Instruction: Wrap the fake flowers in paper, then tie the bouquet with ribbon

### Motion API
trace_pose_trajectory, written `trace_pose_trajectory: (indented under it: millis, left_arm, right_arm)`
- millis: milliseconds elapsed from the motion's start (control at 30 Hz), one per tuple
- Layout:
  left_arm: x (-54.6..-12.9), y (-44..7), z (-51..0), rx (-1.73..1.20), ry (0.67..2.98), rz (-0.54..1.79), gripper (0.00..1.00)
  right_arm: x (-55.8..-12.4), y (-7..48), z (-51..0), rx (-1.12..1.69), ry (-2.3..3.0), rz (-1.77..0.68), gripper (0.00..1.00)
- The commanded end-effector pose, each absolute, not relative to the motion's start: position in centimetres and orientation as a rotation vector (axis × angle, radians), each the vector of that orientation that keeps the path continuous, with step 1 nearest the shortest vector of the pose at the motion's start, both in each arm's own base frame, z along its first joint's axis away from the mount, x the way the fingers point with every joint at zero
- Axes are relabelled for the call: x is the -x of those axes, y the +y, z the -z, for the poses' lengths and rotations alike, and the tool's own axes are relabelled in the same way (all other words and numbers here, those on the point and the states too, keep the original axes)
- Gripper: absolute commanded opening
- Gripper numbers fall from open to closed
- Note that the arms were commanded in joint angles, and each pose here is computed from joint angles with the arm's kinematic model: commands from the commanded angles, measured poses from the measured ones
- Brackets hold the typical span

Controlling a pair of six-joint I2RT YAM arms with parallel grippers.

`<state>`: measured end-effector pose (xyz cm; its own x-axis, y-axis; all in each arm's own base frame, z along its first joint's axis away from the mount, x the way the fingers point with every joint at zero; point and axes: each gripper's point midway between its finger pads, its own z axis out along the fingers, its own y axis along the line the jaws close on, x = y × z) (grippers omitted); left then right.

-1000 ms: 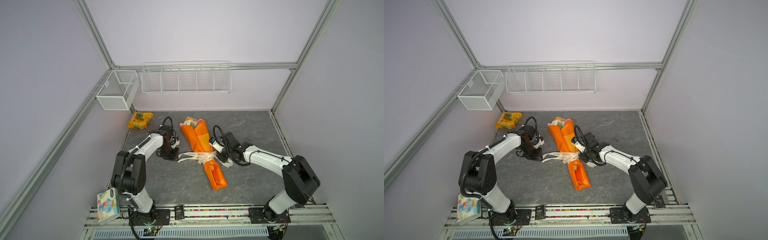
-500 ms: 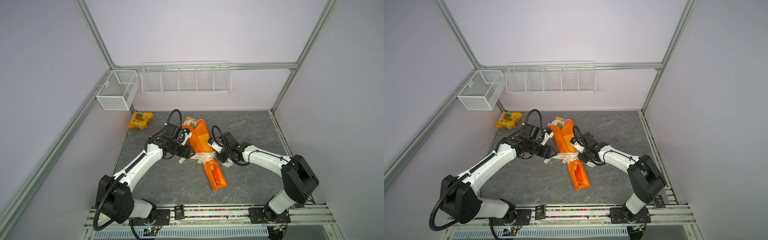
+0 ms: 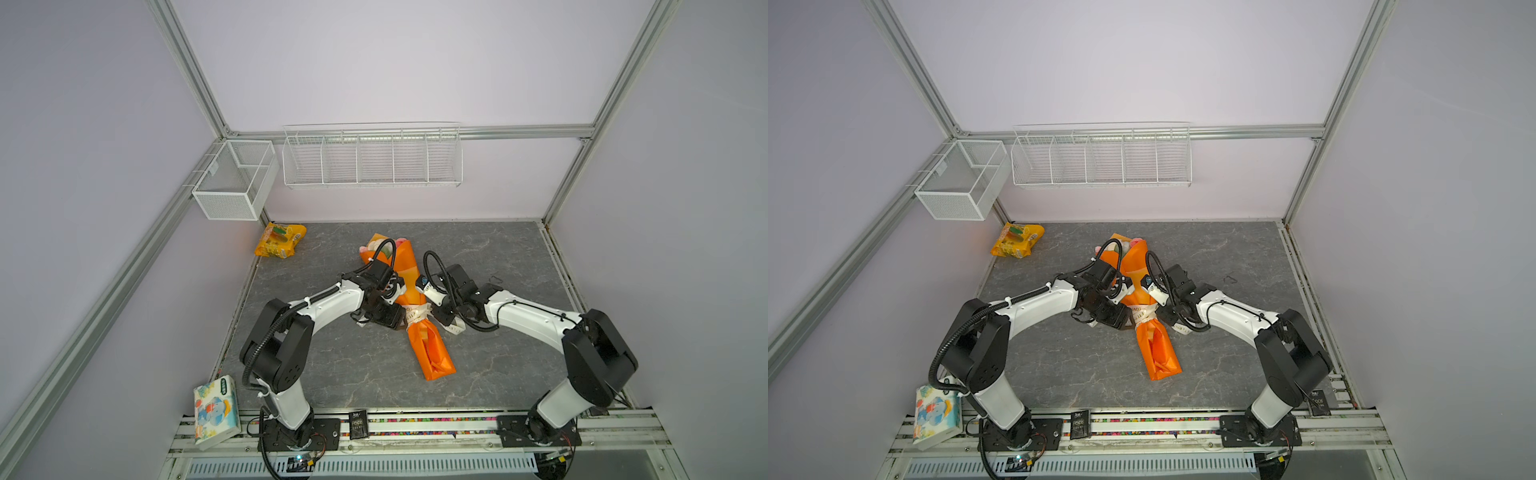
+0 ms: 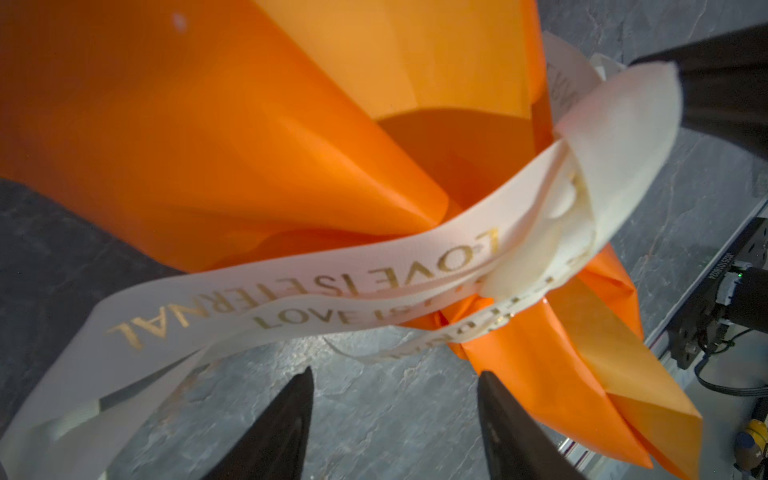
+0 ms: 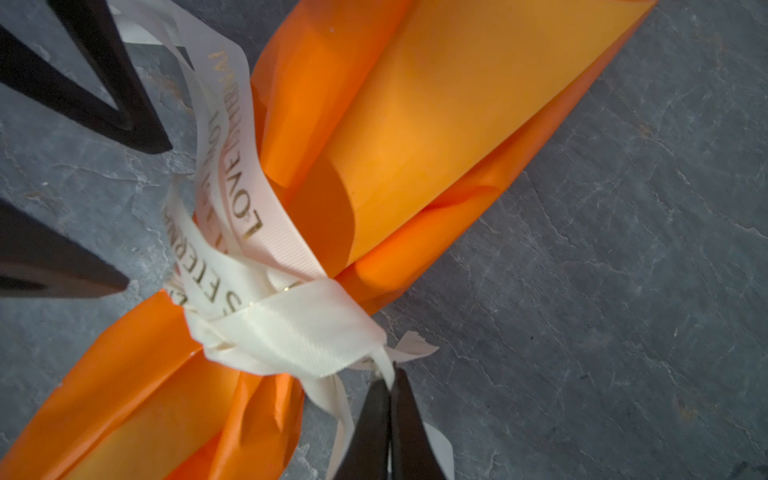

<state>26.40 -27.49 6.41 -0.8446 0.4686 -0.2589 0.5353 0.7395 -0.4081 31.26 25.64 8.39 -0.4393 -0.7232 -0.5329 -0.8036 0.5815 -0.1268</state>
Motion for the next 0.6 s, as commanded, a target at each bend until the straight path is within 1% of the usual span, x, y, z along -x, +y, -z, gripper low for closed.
trace_pose_trajectory:
  millis: [0, 67, 133, 167, 200, 233, 267, 300, 367, 400, 433, 467, 533, 567]
  left_arm:
    - [-27.6, -28.7, -6.7, -0.820, 2.761, 0.747, 0.62]
    - [-27.6, -29.1, -6.7, -0.836, 2.747, 0.775, 0.62]
    - [-27.6, -29.4, -6.7, -0.849, 2.740, 0.800, 0.59]
    - [-27.6, -29.6, -6.7, -0.855, 2.735, 0.812, 0.56]
    - [-27.6, -29.8, -6.7, -0.861, 2.732, 0.824, 0.50]
    - [-27.6, -29.8, -6.7, -0.867, 2.736, 0.823, 0.46]
    - [-27.6, -29.8, -6.7, -0.873, 2.742, 0.818, 0.40]
    - [-27.5, -29.7, -6.8, -0.881, 2.745, 0.819, 0.30]
    - [-27.2, -29.6, -6.9, -0.899, 2.747, 0.824, 0.18]
    - [-26.9, -29.4, -6.9, -0.905, 2.754, 0.817, 0.08]
    - [-26.7, -29.2, -6.8, -0.913, 2.764, 0.813, 0.01]
    - [-26.3, -28.9, -6.9, -0.925, 2.777, 0.808, 0.00]
    - [-25.5, -28.4, -7.5, -0.945, 2.784, 0.809, 0.00]
    - [-25.1, -28.0, -7.6, -0.937, 2.789, 0.800, 0.00]
  right_arm:
    - [-31.2, 26.0, -9.1, 1.226, 2.252, -0.206, 0.07]
    - [-31.2, 26.0, -9.0, 1.223, 2.254, -0.208, 0.07]
    - [-31.2, 26.0, -8.9, 1.223, 2.257, -0.208, 0.07]
    - [-31.2, 26.0, -8.9, 1.221, 2.258, -0.208, 0.07]
    - [-31.2, 26.0, -8.9, 1.221, 2.257, -0.209, 0.07]
    - [-31.2, 26.0, -8.9, 1.222, 2.257, -0.207, 0.08]
    - [-31.2, 26.0, -8.8, 1.220, 2.260, -0.207, 0.08]
    - [-31.2, 26.0, -8.9, 1.216, 2.261, -0.206, 0.09]
    - [-31.2, 25.9, -8.9, 1.211, 2.262, -0.206, 0.10]
    - [-31.2, 25.9, -9.1, 1.207, 2.260, -0.208, 0.11]
    - [-31.2, 25.9, -9.1, 1.203, 2.260, -0.209, 0.13]
    - [-31.1, 25.8, -9.2, 1.203, 2.258, -0.208, 0.16]
    - [-31.2, 25.5, -9.5, 1.178, 2.258, -0.199, 0.26]
    - [-31.1, 25.3, -9.6, 1.171, 2.261, -0.201, 0.30]
